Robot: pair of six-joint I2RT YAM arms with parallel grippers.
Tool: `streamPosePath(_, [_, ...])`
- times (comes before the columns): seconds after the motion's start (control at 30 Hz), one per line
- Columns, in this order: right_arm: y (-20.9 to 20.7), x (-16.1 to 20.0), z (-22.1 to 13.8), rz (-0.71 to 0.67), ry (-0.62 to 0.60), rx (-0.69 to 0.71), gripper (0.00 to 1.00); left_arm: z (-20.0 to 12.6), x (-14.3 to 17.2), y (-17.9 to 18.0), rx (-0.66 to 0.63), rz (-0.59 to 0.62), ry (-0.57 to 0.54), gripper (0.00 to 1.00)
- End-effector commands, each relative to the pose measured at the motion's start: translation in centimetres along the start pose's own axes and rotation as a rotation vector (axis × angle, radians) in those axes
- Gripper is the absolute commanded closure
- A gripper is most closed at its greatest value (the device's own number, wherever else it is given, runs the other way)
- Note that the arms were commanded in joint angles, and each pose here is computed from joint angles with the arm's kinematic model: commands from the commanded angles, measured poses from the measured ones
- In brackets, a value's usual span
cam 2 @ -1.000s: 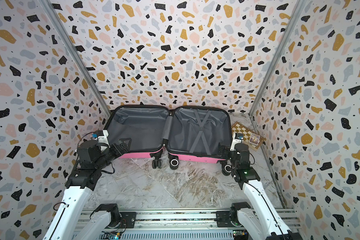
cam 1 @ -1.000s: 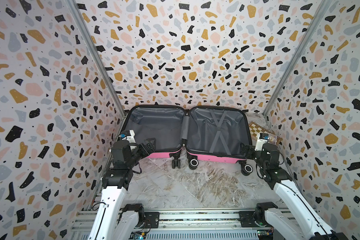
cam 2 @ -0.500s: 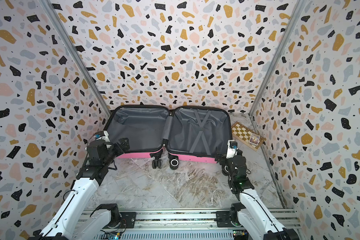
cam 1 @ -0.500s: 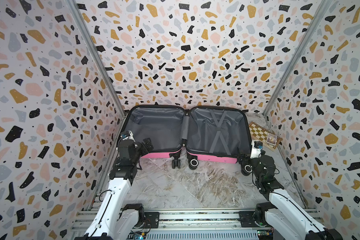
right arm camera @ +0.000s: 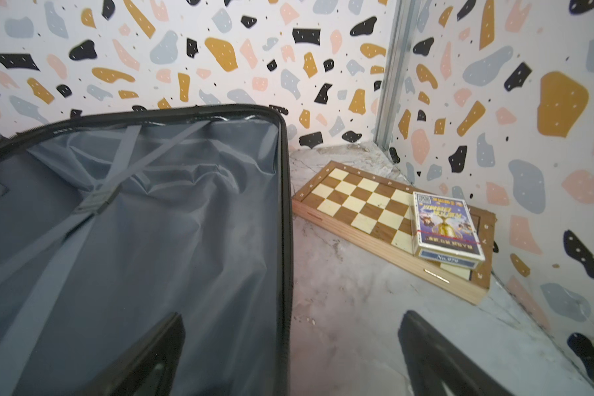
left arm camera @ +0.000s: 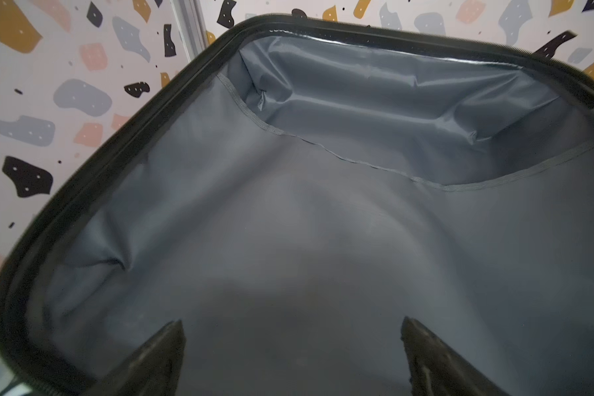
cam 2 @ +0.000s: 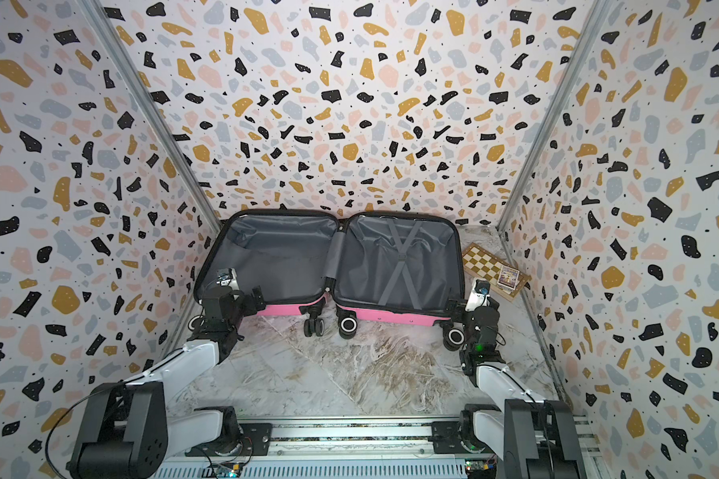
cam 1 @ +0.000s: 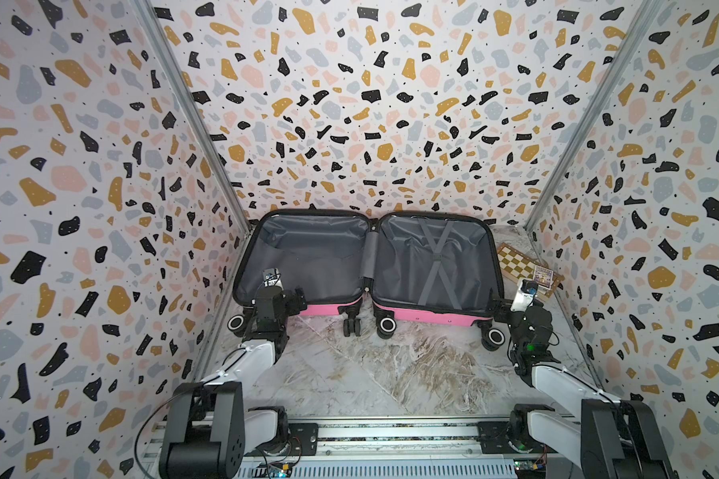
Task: Open the suitcase zippers
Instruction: Reset both arms
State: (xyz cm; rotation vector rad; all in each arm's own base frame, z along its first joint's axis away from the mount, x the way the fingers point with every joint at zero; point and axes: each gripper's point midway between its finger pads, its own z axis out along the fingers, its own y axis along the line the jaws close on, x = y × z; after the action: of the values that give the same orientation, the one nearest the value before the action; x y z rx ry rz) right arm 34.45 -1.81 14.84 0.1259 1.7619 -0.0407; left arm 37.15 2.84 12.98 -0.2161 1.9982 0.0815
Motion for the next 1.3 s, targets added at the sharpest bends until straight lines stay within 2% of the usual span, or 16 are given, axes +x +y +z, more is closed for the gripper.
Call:
streamPosePath(0.0, [-0.5, -0.8, 0.0, -0.003, -0.075, 0.024, 0.0, 0.5, -3.9, -0.7, 0.018, 0.048, -0.136, 0.01])
streamPosePath(0.13, [-0.1, 0.0, 0.7, 0.004, -0.08, 0.003, 0.0, 1.1, -4.5, -0.8, 0.015, 0.056, -0.151, 0.01])
streamPosePath(0.27, [1.7, 0.7, 1.8, -0.078, -0.053, -0.024, 0.0, 1.0, -4.9, -1.2, 0.04, 0.045, -0.201, 0.01])
streamPosePath(0.5, [4.3, 1.3, 1.8, -0.192, -0.056, -0.051, 0.0, 1.0, -3.9, -1.7, 0.082, -0.029, -0.215, 0.01])
streamPosePath(0.6, [4.6, 1.2, 1.3, -0.204, -0.074, -0.053, 0.0, 1.0, -3.2, -3.9, 0.206, 0.016, -0.256, 0.01])
streamPosePath(0.73, [4.5, 1.2, 0.7, -0.199, -0.102, -0.062, 0.0, -0.6, -3.8, -4.9, 0.249, 0.05, -0.316, 0.01])
streamPosePath(0.87, [3.0, 1.1, 0.3, -0.134, -0.162, -0.045, 0.0, -1.5, -4.5, -5.2, 0.262, 0.076, -0.216, 0.01])
streamPosePath(0.93, [3.2, 2.3, 1.3, -0.14, -0.067, -0.043, 0.0, -2.0, -4.4, -4.8, 0.237, 0.092, -0.189, 0.01])
streamPosePath(1.0, [3.1, 2.0, 1.4, -0.148, -0.088, -0.027, 0.0, -2.5, -4.4, -4.2, 0.209, 0.103, -0.197, 0.01])
streamPosePath(1.13, [3.4, 2.3, 1.6, -0.157, -0.067, -0.03, 0.0, -2.7, -2.3, -3.3, 0.167, 0.127, -0.142, 0.01])
streamPosePath(1.27, [3.4, 2.2, 1.7, -0.154, -0.067, -0.031, 0.0, -1.5, 0.1, -2.4, 0.125, 0.107, -0.123, 0.01])
